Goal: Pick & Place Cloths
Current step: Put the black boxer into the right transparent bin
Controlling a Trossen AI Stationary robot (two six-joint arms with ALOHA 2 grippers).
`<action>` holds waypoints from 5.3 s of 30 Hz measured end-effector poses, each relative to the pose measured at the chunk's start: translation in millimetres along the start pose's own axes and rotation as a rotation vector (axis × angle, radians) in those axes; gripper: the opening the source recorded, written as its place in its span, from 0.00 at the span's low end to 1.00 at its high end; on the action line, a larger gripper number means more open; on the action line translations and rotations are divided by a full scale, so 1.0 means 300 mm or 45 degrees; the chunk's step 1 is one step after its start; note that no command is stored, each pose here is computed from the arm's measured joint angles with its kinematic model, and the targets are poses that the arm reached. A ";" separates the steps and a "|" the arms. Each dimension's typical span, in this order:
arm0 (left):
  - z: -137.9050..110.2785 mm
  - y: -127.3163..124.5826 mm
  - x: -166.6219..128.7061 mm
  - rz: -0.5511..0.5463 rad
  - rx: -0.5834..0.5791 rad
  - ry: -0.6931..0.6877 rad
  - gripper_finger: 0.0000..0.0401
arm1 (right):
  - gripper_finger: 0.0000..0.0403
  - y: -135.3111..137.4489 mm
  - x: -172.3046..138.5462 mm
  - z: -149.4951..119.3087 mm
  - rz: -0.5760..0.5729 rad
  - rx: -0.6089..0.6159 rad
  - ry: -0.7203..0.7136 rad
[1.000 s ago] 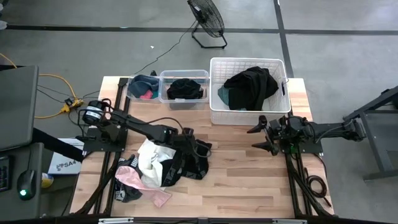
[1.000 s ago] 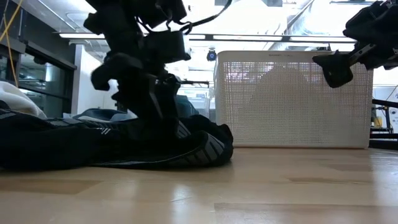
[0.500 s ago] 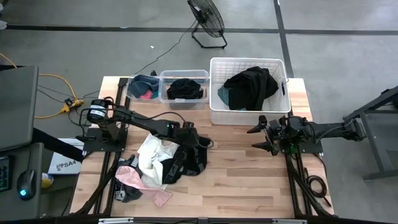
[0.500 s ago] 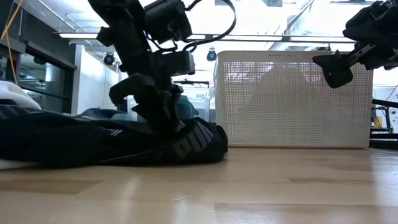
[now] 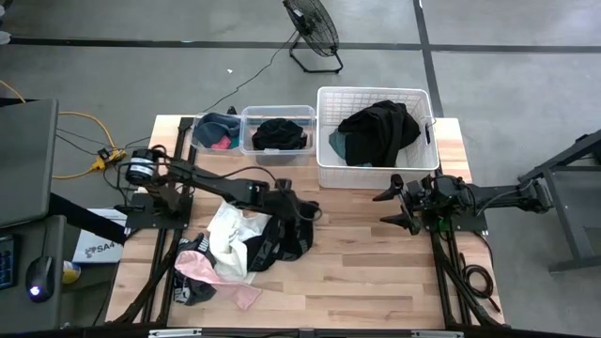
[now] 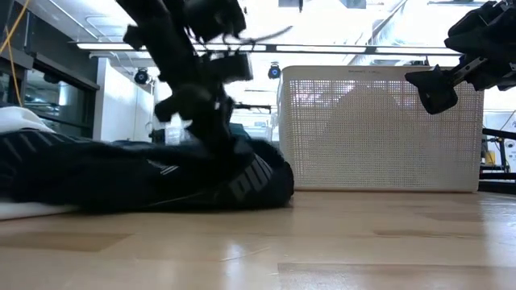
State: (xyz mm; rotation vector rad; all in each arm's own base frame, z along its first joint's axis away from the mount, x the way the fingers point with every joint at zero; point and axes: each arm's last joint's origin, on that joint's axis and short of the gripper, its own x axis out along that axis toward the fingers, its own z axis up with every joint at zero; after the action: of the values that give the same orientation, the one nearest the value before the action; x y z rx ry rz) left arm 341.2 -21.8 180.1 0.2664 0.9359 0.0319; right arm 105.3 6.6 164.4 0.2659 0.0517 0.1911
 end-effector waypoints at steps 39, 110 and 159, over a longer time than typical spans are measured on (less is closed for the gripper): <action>0.086 0.073 -0.792 0.785 -0.203 -0.748 0.00 | 0.79 0.000 0.000 0.001 0.000 0.000 -0.002; 0.261 0.685 -0.789 1.543 0.070 -0.338 0.00 | 0.79 0.000 0.000 0.001 0.000 0.000 -0.002; -0.110 0.685 -0.255 0.716 -0.915 0.045 0.00 | 0.79 0.000 0.000 0.000 0.001 0.000 -0.002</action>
State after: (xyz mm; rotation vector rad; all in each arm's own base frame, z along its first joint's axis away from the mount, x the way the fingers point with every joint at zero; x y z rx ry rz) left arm 287.5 173.1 271.3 -0.1485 0.8046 0.8750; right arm 105.3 6.6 164.6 0.2657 0.0499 0.1914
